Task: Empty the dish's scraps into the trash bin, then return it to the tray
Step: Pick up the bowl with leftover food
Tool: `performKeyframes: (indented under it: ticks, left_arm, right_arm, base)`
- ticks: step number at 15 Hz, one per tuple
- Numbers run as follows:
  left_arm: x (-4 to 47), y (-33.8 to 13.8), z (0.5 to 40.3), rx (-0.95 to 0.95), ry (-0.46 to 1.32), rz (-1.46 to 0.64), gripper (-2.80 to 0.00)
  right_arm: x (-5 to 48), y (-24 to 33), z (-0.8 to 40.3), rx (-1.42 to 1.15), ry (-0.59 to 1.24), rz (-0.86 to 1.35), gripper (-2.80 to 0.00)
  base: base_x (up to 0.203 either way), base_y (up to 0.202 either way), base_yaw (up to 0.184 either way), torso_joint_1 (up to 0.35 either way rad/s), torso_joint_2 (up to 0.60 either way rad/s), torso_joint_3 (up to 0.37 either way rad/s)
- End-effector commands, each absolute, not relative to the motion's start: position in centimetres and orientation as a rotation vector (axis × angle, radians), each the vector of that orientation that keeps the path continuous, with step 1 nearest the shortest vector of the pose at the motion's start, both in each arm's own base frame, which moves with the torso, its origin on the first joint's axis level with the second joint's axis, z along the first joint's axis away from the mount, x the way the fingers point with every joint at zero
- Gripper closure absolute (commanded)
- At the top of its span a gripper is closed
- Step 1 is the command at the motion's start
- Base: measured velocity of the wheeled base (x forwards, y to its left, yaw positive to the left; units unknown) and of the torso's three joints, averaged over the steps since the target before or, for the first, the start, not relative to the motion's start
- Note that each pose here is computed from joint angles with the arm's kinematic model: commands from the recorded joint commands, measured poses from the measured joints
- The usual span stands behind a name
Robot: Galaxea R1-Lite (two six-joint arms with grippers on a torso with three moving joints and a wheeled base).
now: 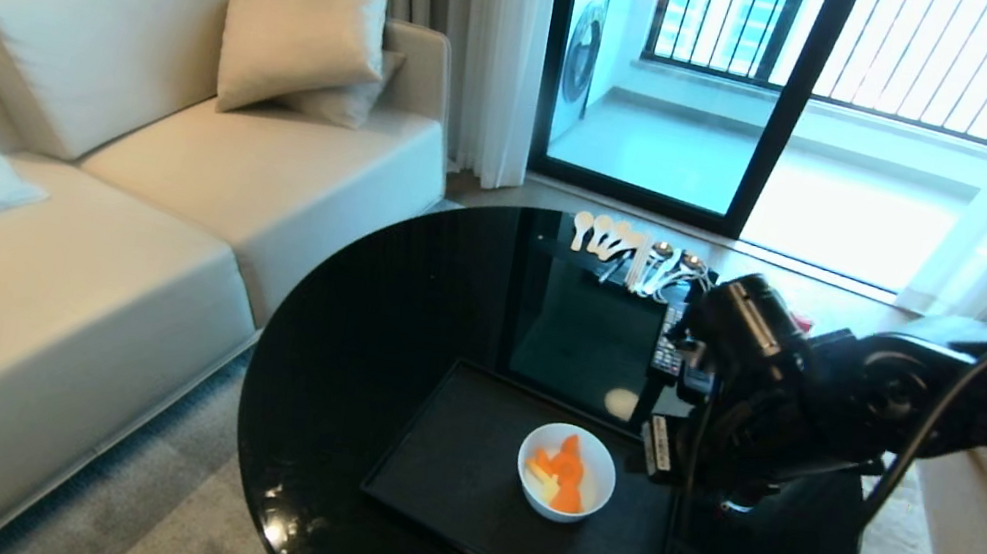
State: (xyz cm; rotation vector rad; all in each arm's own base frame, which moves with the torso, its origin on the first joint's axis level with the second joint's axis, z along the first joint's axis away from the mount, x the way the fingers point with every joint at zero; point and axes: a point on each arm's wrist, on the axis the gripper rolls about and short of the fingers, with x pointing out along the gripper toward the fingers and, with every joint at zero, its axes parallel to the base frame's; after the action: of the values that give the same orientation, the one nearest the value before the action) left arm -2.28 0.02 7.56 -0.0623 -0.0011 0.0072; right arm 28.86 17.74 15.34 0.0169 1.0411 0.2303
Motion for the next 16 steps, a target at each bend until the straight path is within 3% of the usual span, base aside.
performKeyframes:
  ticks: [1, 7, 16]
  left_arm:
    - [-2.3, 0.0, 7.6, -0.063, -0.002, 0.008, 0.0]
    - [-2.3, 0.0, 7.6, -0.063, -0.002, 0.008, 0.0]
    - [-2.3, 0.0, 7.6, -0.063, -0.002, 0.008, 0.0]
  right_arm:
    - [29.4, 20.2, 13.6, 0.019, 1.071, 0.189, -2.8]
    - [32.1, 24.9, 9.2, 0.026, 1.04, 0.027, -2.8]
    - [35.7, 23.1, 4.9, -0.002, 1.04, -0.146, -2.8]
  base:
    - [0.0, 0.0, 0.0, 0.0, 0.0, 0.0]
    - [0.0, 0.0, 0.0, 0.0, 0.0, 0.0]
    - [0.0, 0.0, 0.0, 0.0, 0.0, 0.0]
